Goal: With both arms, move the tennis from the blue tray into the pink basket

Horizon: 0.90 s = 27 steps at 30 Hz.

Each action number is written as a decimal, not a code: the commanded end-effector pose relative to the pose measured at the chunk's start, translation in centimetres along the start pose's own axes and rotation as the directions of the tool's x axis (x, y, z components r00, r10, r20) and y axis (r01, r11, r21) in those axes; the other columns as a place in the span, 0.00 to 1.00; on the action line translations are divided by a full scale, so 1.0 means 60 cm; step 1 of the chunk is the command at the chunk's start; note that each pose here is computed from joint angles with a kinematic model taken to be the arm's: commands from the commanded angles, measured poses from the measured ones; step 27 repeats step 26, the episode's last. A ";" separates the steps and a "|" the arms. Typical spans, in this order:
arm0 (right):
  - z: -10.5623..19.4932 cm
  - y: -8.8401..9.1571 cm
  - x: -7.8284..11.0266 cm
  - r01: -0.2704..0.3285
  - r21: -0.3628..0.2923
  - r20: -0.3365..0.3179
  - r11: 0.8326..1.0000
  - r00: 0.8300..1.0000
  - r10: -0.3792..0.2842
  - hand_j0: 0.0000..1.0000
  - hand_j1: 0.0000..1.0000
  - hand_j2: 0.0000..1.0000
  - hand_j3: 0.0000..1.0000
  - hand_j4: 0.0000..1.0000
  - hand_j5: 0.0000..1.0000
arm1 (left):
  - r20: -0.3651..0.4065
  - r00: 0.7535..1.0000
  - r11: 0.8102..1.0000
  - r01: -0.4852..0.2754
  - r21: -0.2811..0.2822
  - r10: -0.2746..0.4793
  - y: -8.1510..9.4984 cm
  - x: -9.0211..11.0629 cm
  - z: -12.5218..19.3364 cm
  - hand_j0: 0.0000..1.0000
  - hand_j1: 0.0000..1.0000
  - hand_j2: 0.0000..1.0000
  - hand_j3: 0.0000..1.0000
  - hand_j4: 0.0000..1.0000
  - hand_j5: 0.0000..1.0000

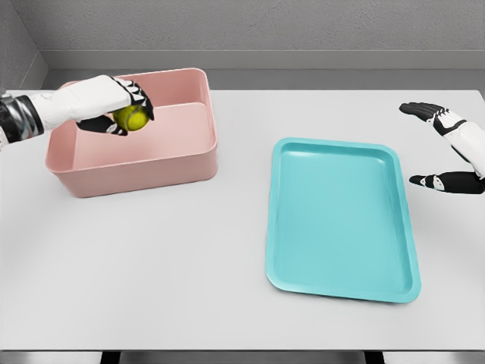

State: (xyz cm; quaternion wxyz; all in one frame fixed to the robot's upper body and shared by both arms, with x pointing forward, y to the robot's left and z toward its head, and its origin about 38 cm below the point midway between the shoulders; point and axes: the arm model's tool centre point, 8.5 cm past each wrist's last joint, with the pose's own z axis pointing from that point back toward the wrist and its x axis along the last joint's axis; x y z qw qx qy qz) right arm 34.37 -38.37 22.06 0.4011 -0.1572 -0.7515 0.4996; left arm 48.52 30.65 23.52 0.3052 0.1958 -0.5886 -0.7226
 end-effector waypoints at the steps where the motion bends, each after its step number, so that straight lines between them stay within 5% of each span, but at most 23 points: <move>1: 0.000 -0.001 0.000 0.006 -0.005 0.001 1.000 1.000 -0.006 1.00 1.00 1.00 1.00 1.00 1.00 | 0.002 1.000 1.000 -0.020 0.019 0.020 0.000 0.000 -0.005 1.00 1.00 1.00 1.00 1.00 1.00; 12: 0.001 0.000 0.000 0.007 -0.004 0.001 1.000 1.000 -0.007 1.00 1.00 1.00 1.00 1.00 1.00 | 0.001 1.000 0.998 -0.022 0.057 0.022 0.027 -0.005 0.007 1.00 1.00 1.00 1.00 1.00 1.00; 21: 0.001 -0.002 0.000 0.005 -0.004 0.000 1.000 1.000 -0.005 1.00 1.00 1.00 1.00 1.00 1.00 | -0.124 0.991 0.998 -0.041 0.047 0.047 0.034 -0.064 0.117 1.00 1.00 1.00 1.00 1.00 1.00; 27: 0.002 -0.003 0.000 0.003 -0.004 -0.001 1.000 1.000 -0.003 1.00 1.00 1.00 1.00 1.00 1.00 | -0.143 0.988 0.997 -0.058 0.056 0.066 0.024 -0.071 0.130 1.00 1.00 1.00 1.00 1.00 1.00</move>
